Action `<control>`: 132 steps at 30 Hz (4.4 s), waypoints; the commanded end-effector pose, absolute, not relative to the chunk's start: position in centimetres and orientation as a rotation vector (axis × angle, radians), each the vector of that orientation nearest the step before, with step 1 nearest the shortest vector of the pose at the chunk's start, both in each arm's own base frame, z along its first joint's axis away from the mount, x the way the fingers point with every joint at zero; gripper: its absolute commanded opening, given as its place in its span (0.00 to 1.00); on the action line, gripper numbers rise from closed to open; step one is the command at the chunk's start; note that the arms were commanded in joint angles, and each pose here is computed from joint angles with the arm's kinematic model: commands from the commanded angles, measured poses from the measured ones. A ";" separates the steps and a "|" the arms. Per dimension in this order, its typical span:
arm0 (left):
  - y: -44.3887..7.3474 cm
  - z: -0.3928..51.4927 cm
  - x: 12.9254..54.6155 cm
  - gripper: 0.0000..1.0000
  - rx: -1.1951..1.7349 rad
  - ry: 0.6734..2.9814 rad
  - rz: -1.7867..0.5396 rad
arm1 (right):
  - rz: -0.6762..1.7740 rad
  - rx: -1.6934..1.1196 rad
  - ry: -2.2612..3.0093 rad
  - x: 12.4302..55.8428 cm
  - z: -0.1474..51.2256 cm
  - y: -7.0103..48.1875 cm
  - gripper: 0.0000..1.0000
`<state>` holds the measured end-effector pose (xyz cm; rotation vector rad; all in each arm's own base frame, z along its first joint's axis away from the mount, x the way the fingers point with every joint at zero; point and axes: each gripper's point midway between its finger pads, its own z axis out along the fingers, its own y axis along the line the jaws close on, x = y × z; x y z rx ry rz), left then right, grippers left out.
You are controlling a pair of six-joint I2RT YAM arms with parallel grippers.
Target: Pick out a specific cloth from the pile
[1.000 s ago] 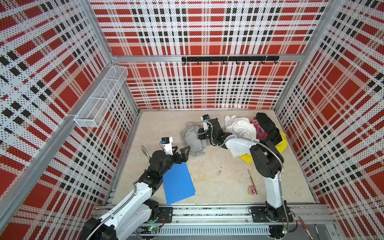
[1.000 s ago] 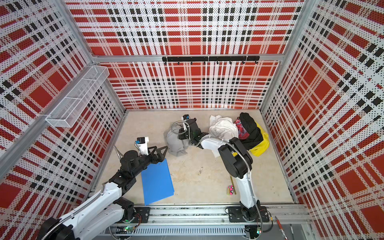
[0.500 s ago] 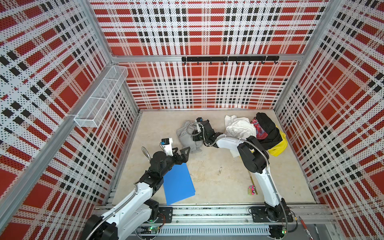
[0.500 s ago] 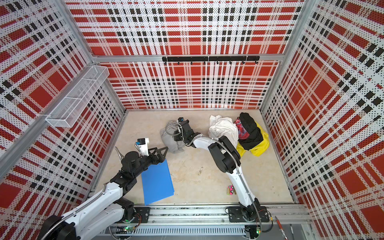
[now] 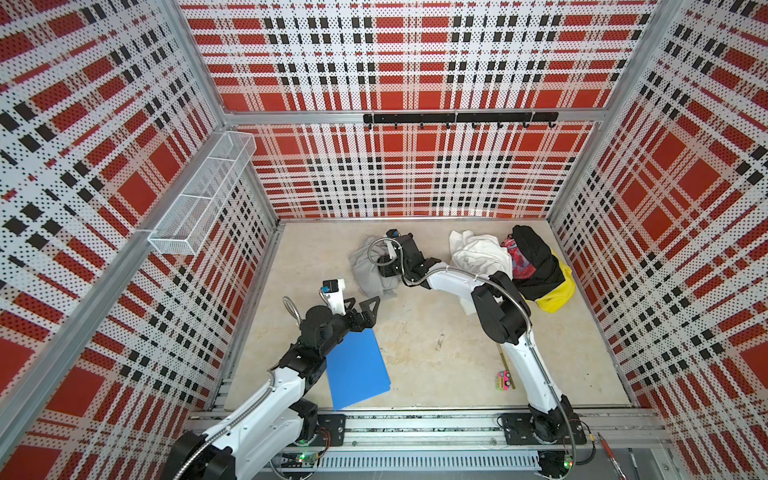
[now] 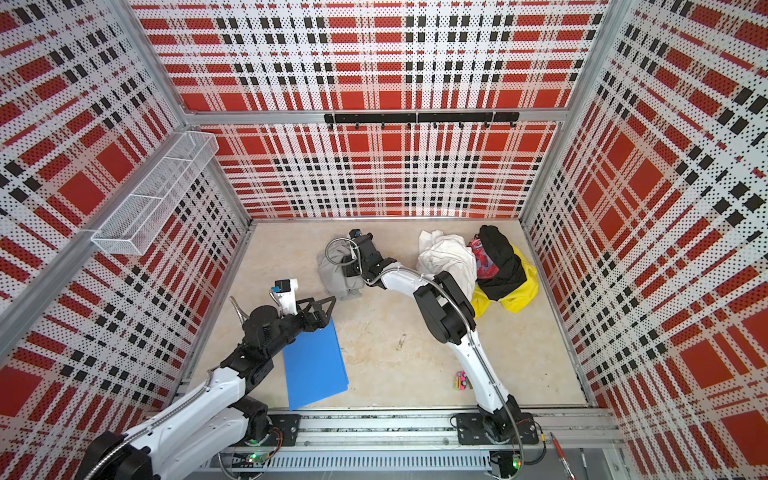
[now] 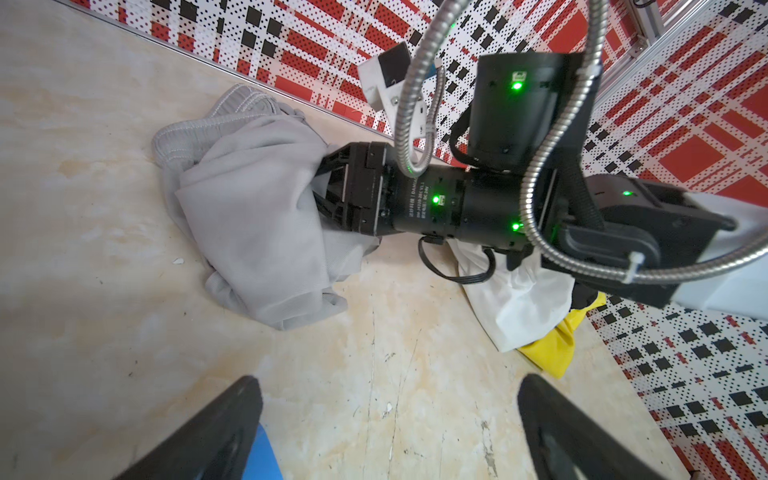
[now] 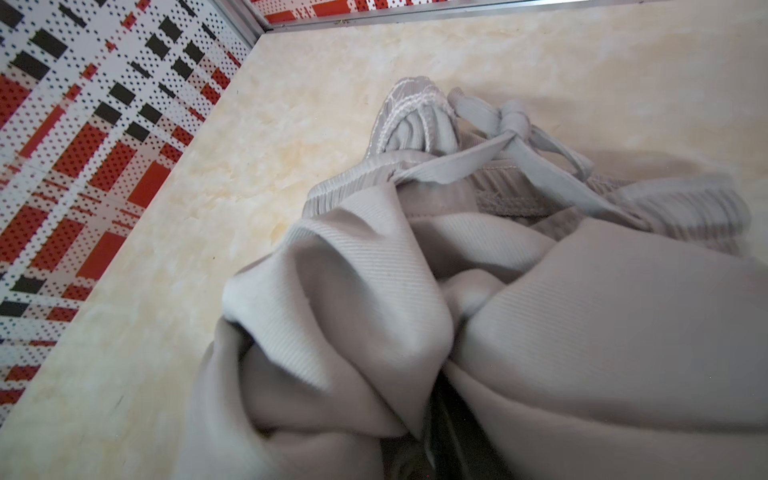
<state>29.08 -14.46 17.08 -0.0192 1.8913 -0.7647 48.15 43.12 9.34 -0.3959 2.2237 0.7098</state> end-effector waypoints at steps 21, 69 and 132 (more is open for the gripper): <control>-15.0 17.7 30.0 1.00 0.006 1.884 -0.774 | 0.763 -0.420 2.051 41.5 21.8 37.7 0.50; -0.1 19.2 31.7 0.99 -0.143 1.645 0.013 | 0.251 0.105 1.793 26.3 23.7 8.2 1.00; 2.0 13.4 39.1 0.99 -0.117 1.672 0.081 | -0.155 0.136 1.592 36.6 16.5 -2.7 1.00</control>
